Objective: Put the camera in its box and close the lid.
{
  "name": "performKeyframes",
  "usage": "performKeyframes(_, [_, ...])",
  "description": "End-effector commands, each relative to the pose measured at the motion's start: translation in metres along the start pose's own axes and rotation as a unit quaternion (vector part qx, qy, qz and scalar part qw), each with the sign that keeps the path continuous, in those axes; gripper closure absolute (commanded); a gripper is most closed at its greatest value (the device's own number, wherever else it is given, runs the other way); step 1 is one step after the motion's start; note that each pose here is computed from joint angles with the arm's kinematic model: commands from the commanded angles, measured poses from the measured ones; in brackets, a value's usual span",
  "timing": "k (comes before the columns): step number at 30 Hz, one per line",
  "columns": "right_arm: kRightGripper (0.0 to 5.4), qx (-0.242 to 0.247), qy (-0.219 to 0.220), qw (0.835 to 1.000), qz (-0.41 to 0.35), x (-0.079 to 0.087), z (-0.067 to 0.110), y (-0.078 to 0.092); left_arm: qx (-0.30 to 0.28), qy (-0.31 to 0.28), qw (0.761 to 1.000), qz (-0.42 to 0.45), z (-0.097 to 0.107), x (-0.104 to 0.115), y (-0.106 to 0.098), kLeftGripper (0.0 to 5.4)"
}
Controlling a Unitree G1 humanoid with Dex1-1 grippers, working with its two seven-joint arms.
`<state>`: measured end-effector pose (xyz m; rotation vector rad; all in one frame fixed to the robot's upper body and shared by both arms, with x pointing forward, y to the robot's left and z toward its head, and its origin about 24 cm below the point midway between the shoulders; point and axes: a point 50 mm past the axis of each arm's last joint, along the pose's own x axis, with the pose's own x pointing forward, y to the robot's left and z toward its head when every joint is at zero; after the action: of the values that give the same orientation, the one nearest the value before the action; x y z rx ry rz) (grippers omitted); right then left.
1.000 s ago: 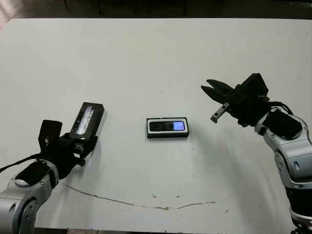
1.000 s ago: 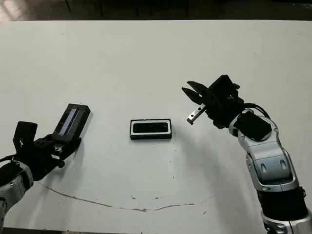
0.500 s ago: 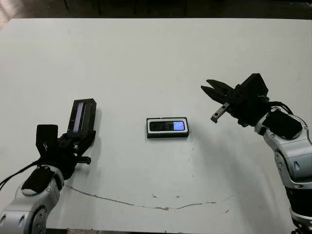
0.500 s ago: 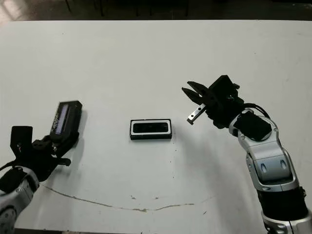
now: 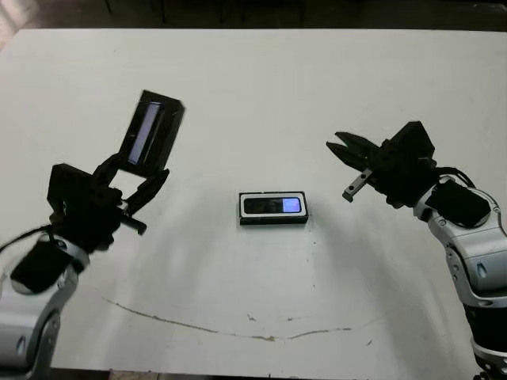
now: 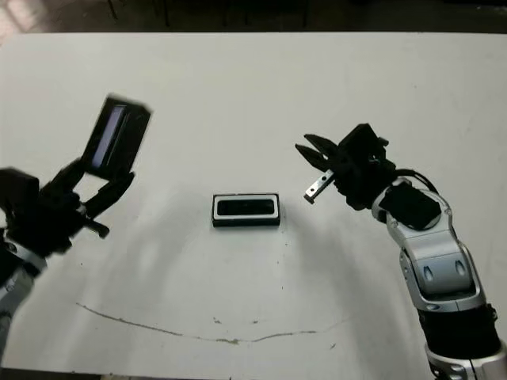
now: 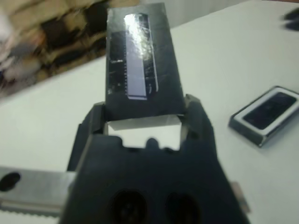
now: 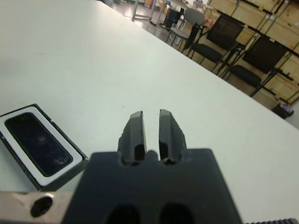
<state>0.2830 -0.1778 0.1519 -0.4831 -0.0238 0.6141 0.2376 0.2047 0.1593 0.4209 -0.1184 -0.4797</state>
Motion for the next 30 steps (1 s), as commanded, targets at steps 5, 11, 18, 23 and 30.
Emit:
performKeyframes(5, [5.4,0.033,0.02,0.999,-0.023,-0.007,-0.012,-0.017,0.039,0.01,0.978,-0.205,0.019,0.036,0.013,4.02])
performKeyframes(11, [5.4,0.067,0.015,0.996,-0.059,-0.012,-0.016,-0.037,0.009,0.039,0.959,-0.28,0.023,0.066,0.002,4.03])
performKeyframes(18, [5.4,0.085,0.015,0.991,-0.106,-0.017,-0.02,-0.055,0.007,0.069,0.933,-0.354,0.018,0.091,-0.021,4.03])
performKeyframes(23, [5.4,0.087,0.021,0.988,-0.126,-0.02,-0.027,-0.062,0.003,0.108,0.91,-0.4,0.013,0.102,-0.035,4.03])
performKeyframes(30, [5.4,0.079,0.026,0.988,-0.13,-0.02,-0.03,-0.06,0.03,0.14,0.886,-0.442,0.011,0.114,-0.044,4.03])
